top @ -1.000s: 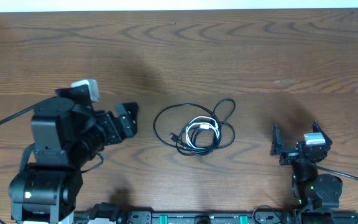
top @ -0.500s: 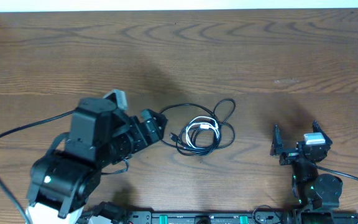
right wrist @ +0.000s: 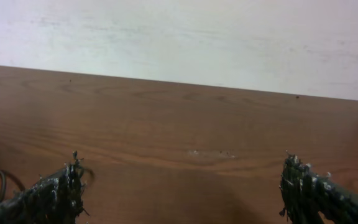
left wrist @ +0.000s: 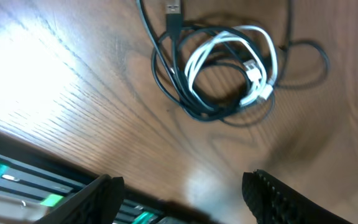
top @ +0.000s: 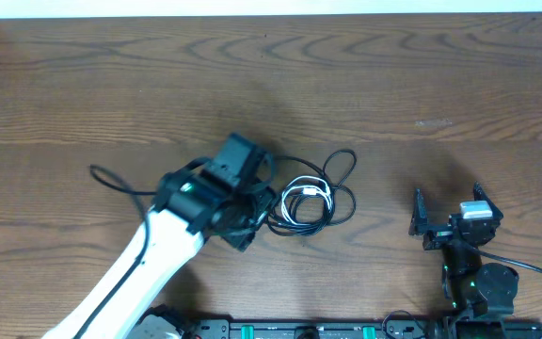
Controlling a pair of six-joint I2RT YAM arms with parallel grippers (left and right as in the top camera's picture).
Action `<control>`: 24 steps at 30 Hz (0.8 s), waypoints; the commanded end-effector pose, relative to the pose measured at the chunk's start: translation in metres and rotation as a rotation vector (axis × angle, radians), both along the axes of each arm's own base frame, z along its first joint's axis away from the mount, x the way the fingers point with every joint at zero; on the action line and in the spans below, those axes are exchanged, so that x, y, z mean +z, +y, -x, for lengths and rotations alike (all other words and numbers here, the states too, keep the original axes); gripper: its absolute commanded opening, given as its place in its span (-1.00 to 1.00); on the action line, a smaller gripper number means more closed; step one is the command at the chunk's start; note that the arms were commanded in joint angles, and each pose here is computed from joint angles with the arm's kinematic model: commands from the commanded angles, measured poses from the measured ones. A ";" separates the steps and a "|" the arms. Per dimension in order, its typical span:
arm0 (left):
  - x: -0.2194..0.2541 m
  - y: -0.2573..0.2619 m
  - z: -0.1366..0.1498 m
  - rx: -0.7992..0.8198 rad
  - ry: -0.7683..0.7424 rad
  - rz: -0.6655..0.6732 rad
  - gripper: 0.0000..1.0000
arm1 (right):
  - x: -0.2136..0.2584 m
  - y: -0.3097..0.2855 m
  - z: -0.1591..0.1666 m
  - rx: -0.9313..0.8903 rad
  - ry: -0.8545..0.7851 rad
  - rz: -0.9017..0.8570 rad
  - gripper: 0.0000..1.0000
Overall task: Untangle cables
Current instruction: 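Move the left gripper over the tangled black and white cables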
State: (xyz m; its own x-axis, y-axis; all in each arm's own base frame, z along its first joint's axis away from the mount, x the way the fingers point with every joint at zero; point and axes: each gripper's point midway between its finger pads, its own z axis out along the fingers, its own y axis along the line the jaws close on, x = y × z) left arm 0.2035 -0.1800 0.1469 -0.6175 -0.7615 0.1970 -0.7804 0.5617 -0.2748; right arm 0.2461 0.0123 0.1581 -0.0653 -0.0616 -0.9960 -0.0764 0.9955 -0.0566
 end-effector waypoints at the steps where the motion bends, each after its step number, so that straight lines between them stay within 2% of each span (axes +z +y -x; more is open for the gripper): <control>1: -0.019 -0.004 -0.004 0.107 0.068 -0.044 0.36 | -0.002 0.005 0.000 0.021 0.006 -0.010 0.98; 4: -0.036 -0.007 -0.007 0.109 0.102 -0.084 0.36 | -0.002 0.005 0.000 0.021 0.006 -0.010 0.98; 10: -0.071 -0.002 -0.001 0.226 0.230 -0.164 0.35 | -0.002 0.005 0.000 0.021 0.006 -0.010 0.98; 16: -0.093 -0.020 -0.015 0.246 0.186 -0.069 0.28 | -0.002 0.005 0.000 0.021 0.006 -0.010 0.98; 19: -0.106 -0.019 -0.007 0.312 0.213 -0.071 0.27 | -0.002 0.005 0.000 0.021 0.006 -0.010 0.98; 24: -0.125 -0.014 0.009 0.355 0.253 -0.086 0.15 | -0.002 0.005 0.000 0.021 0.006 -0.010 0.98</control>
State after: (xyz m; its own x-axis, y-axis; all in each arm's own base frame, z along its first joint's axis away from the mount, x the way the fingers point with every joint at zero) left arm 0.2025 -0.1966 0.0298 -0.3159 -0.9191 0.2354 -0.9484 0.3130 -0.0506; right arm 0.2460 0.0124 0.1581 -0.0653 -0.0616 -0.9960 -0.0768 0.9954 -0.0566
